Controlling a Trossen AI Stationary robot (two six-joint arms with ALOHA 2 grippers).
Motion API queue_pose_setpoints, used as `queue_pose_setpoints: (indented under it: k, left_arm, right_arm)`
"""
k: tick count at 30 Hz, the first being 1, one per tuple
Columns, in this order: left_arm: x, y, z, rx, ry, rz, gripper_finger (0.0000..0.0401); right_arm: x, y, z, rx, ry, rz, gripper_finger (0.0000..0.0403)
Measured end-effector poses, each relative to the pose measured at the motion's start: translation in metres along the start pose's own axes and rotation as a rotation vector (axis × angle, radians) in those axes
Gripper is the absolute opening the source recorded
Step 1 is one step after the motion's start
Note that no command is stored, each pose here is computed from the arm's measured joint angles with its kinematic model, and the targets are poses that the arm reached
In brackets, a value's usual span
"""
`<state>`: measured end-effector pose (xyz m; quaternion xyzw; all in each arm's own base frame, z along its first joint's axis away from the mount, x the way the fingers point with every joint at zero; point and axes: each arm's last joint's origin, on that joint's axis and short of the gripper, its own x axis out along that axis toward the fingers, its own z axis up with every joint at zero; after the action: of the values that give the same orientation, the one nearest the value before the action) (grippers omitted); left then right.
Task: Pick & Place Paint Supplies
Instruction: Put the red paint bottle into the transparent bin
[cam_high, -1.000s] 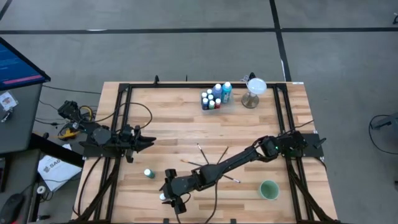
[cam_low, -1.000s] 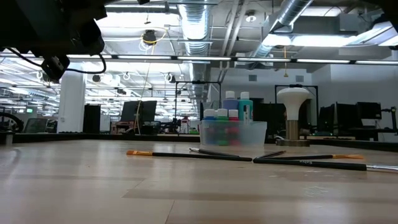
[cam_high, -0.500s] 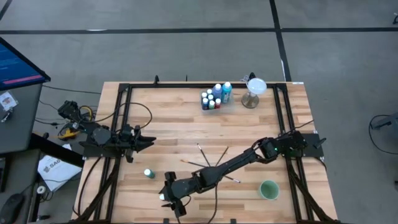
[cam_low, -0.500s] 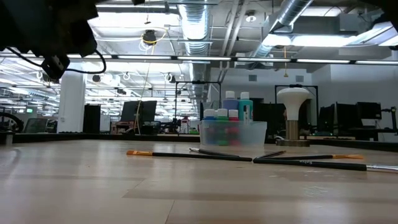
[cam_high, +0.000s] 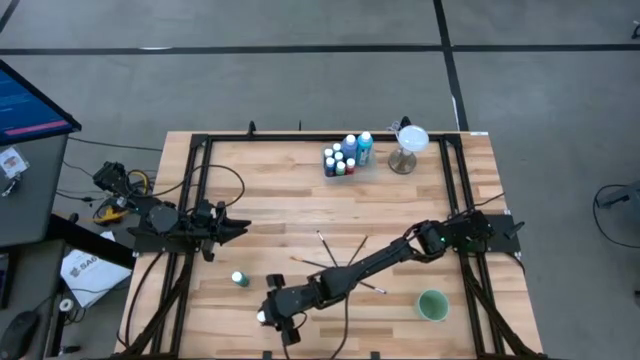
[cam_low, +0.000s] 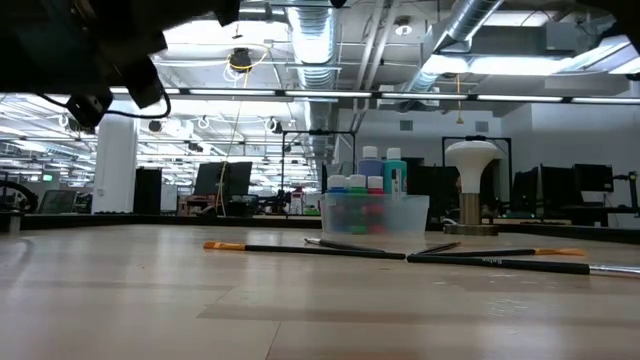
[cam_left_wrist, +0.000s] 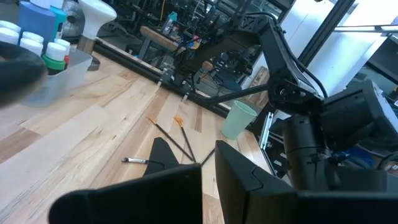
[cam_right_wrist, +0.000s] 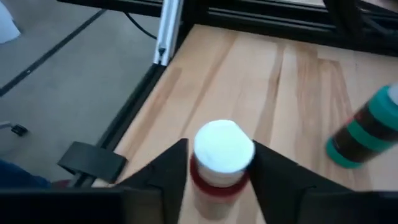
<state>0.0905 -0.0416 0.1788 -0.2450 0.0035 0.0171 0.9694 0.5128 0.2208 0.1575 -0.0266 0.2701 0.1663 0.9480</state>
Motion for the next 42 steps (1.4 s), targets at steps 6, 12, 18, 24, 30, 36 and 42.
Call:
queue_pose_setpoints:
  k: [6, 12, 18, 24, 30, 36, 42]
  left_arm:
    - [0.0, 0.0, 0.0, 0.0, 0.001, 0.0, 0.0002]
    - [0.0, 0.0, 0.0, 0.0, 0.0, 0.0, 0.0002]
    - [0.0, 0.0, 0.0, 0.0, 0.002, -0.003, 0.0002]
    - [0.0, 0.0, 0.0, 0.0, 0.002, -0.003, 0.0002]
    - [0.0, 0.0, 0.0, 0.0, 0.001, -0.002, 0.0002]
    - [0.0, 0.0, 0.001, -0.004, -0.006, -0.001, 0.0002]
    - [0.0, 0.0, 0.001, -0.005, -0.007, -0.002, 0.0002]
  right_arm:
    - [-0.001, -0.005, -0.001, 0.089, 0.032, -0.01, 0.0102]
    - [-0.008, -0.015, 0.006, 0.141, 0.036, -0.006, 0.0102]
    - [-0.055, -0.034, 0.053, 0.088, -0.037, -0.032, 0.0102]
    - [-0.124, -0.067, 0.095, 0.012, -0.03, -0.105, 0.0102]
    - [-0.221, -0.104, 0.124, -0.017, 0.027, -0.244, 0.0102]
    - [-0.304, -0.131, 0.124, 0.022, 0.153, -0.457, 0.0102]
    - [-0.36, -0.143, 0.1, 0.102, 0.259, -0.554, 0.0102]
